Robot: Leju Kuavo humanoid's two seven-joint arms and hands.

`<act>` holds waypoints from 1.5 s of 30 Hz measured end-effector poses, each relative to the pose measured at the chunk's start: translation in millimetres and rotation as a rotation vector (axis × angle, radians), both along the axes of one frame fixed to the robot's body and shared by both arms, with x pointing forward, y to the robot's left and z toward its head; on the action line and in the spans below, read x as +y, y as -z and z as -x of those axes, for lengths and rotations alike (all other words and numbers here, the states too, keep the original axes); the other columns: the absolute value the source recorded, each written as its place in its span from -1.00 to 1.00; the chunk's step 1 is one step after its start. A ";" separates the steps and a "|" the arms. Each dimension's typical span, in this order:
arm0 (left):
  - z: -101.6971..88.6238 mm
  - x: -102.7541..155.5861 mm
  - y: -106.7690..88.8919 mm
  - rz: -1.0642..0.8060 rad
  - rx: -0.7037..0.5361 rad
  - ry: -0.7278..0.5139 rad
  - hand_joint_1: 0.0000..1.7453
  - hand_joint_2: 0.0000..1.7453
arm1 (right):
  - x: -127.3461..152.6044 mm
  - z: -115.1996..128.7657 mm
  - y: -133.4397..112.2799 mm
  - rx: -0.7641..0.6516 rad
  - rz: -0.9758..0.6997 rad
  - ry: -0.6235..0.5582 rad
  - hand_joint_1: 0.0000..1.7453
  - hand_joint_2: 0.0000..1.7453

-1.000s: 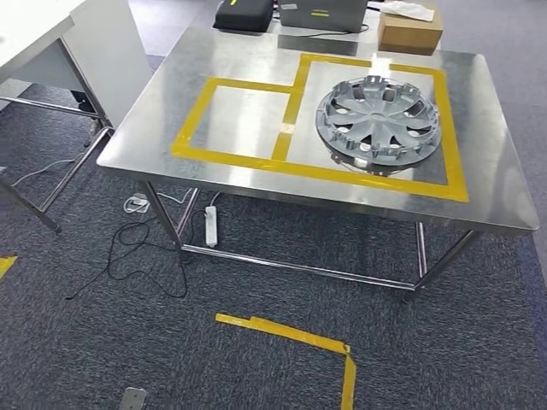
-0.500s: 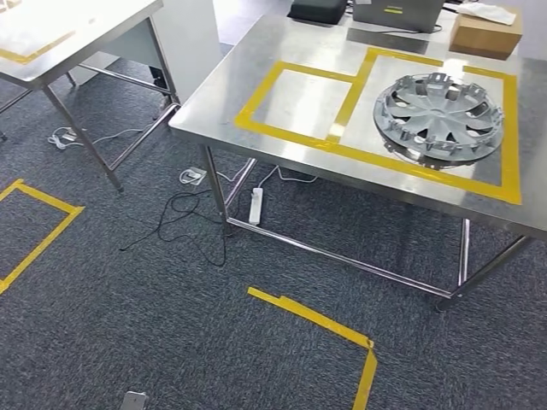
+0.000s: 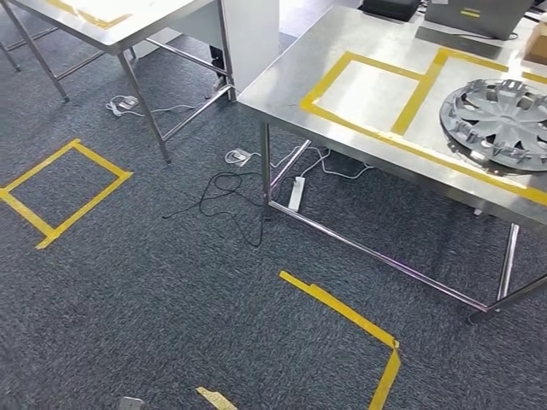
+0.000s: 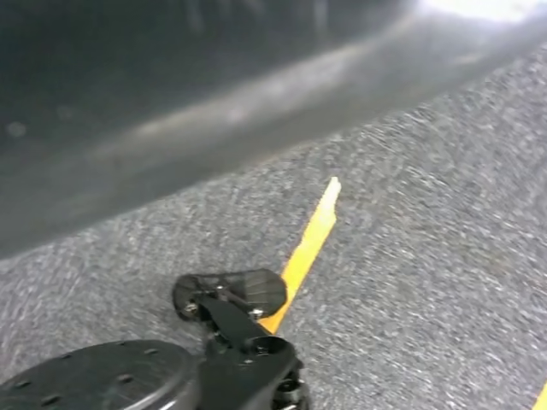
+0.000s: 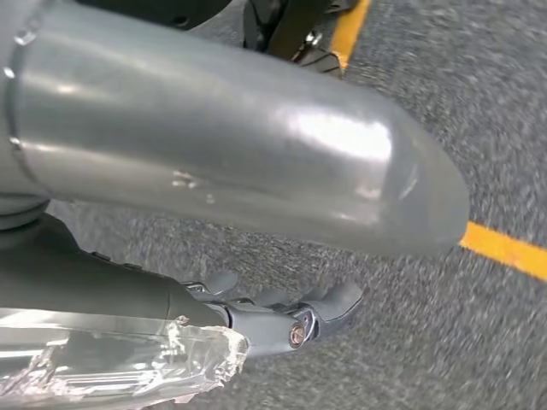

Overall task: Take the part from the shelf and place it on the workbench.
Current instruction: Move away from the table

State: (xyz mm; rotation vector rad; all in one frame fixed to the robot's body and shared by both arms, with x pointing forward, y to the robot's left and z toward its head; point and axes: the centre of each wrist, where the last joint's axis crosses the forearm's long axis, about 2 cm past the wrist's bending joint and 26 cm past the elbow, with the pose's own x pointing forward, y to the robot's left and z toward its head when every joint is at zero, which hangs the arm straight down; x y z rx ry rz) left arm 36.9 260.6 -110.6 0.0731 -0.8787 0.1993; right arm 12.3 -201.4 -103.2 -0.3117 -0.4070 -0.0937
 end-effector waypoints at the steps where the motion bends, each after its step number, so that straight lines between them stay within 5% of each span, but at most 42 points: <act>1: 0.1 -1.3 -0.1 0.000 0.000 0.002 -1.00 -1.00 | -0.2 0.0 0.0 -0.001 0.000 -0.006 -1.00 -1.00; 45: 1.9 -23.9 -3.0 0.002 0.013 0.036 -1.00 -1.00 | -7.4 1.1 0.7 0.036 0.025 -0.032 -1.00 -1.00</act>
